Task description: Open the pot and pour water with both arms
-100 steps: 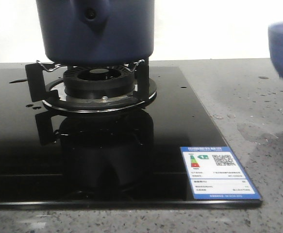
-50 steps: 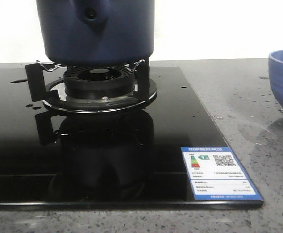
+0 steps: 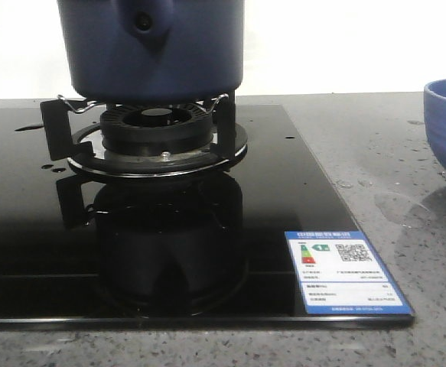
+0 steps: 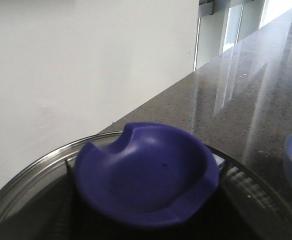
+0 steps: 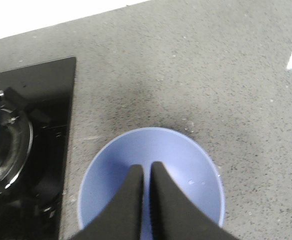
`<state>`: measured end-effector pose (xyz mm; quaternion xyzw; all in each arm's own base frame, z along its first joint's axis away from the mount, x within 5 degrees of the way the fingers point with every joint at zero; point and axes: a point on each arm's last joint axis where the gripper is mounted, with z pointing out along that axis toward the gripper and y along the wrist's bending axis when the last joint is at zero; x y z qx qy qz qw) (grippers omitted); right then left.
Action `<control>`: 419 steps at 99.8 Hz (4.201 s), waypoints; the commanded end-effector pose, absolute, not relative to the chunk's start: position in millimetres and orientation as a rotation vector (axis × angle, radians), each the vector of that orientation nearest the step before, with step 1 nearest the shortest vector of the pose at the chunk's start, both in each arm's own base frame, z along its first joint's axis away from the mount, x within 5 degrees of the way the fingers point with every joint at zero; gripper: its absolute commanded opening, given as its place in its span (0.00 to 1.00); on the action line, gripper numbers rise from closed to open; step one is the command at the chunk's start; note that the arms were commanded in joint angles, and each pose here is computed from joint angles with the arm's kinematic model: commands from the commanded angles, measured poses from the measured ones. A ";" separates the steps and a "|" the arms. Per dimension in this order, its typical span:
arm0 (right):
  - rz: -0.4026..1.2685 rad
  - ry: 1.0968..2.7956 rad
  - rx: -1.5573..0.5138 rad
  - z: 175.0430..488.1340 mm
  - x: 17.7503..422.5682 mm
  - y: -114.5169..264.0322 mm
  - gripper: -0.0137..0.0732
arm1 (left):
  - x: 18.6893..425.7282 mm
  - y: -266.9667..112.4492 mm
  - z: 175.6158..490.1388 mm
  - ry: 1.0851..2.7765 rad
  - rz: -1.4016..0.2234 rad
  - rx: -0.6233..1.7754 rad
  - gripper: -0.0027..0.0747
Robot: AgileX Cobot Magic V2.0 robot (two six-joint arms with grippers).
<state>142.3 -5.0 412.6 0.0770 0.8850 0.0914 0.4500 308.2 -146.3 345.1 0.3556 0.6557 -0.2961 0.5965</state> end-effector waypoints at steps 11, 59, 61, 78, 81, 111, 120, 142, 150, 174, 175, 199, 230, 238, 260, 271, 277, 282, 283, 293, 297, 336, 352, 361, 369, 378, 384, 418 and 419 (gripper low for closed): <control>0.224 2.060 0.156 432.9 128.7 -0.6 0.08 | 301.0 -146.1 375.0 1.429 -0.728 0.772 0.37; 0.225 2.065 0.155 432.5 128.4 -0.5 0.08 | 299.2 -146.8 360.3 1.476 -0.755 0.783 0.37; 0.225 2.065 0.155 432.5 128.4 -0.5 0.08 | 298.6 -147.1 360.4 1.473 -0.760 0.789 0.37; 0.227 2.078 0.154 431.5 127.9 -0.2 0.08 | 298.4 -147.0 357.7 1.506 -0.761 0.795 0.37; 0.228 2.080 0.153 431.3 127.8 -0.1 0.08 | 298.4 -147.0 356.8 1.516 -0.758 0.799 0.37; 0.228 2.084 0.153 431.0 127.6 0.0 0.08 | 298.6 -146.9 357.6 1.519 -0.775 0.778 0.59; 0.232 2.084 0.152 431.1 127.6 0.3 0.08 | 299.6 -146.0 361.7 1.510 -0.799 0.723 0.84; 0.233 2.080 0.149 431.7 125.0 1.0 0.08 | 282.5 -135.7 390.7 1.446 -0.749 0.660 0.88; 0.212 2.059 0.115 433.7 121.9 1.6 0.08 | 262.0 -127.0 411.9 1.401 -0.742 0.653 0.82; 0.158 1.891 -0.119 430.0 89.3 15.1 0.08 | 180.3 -97.5 426.4 1.434 -0.678 0.637 0.35; 0.156 1.890 -0.133 427.5 88.5 15.7 0.08 | 174.3 -95.9 427.6 1.424 -0.667 0.642 0.33; 0.141 1.681 -0.204 389.7 36.7 18.4 0.08 | 84.6 -65.7 388.4 1.337 -0.553 0.579 0.01; 0.071 1.507 -0.224 338.1 -5.3 15.7 0.08 | 35.5 -33.9 310.0 1.299 -0.495 0.304 0.01; 0.071 1.502 -0.227 329.2 -9.6 15.9 0.08 | 29.9 -31.8 296.5 1.282 -0.489 0.297 0.01; 0.087 1.546 -0.232 322.8 -4.7 16.8 0.08 | 23.9 -30.5 287.6 1.255 -0.491 0.297 0.01; 0.087 1.546 -0.232 322.8 -4.7 16.8 0.08 | 23.9 -30.5 287.6 1.255 -0.491 0.297 0.01; 0.087 1.546 -0.232 322.8 -4.7 16.8 0.08 | 23.9 -30.5 287.6 1.255 -0.491 0.297 0.01; 0.087 1.547 -0.232 322.7 -4.7 16.9 0.08 | 23.9 -30.5 287.6 1.255 -0.491 0.297 0.01; 0.087 1.547 -0.232 322.7 -4.7 16.9 0.08 | 23.9 -30.5 287.6 1.255 -0.491 0.297 0.01; 0.087 1.547 -0.232 322.7 -4.7 16.9 0.08 | 23.9 -30.5 287.6 1.255 -0.491 0.297 0.01; 0.087 1.547 -0.232 322.7 -4.7 16.9 0.08 | 23.9 -30.5 287.6 1.255 -0.491 0.297 0.01; 0.087 1.547 -0.232 322.7 -4.7 16.9 0.08 | 27.2 -23.7 288.3 1.254 -0.413 0.243 0.01; 0.087 1.547 -0.232 322.7 -4.7 16.9 0.08 | 32.2 -13.5 285.4 1.275 -0.267 0.188 0.01; 0.087 1.547 -0.232 322.7 -4.7 16.9 0.08 | 35.9 -10.3 278.9 1.285 -0.182 0.194 0.01; 0.087 1.547 -0.232 322.7 -4.7 16.9 0.08 | 39.8 -10.0 268.5 1.315 -0.139 0.215 0.01; 0.087 1.547 -0.232 322.7 -4.7 16.9 0.08 | 45.6 -11.0 249.5 1.375 -0.135 0.218 0.01; 0.087 1.547 -0.232 322.7 -4.7 16.9 0.08 | 49.1 -11.5 235.3 1.418 -0.128 0.221 0.01; 0.087 1.547 -0.232 322.7 -4.7 16.9 0.08 | 54.8 -1.3 187.1 1.670 -0.016 0.031 0.01; 0.087 1.547 -0.232 322.7 -4.7 16.9 0.08 | 54.9 -1.1 186.2 1.681 -0.013 0.028 0.01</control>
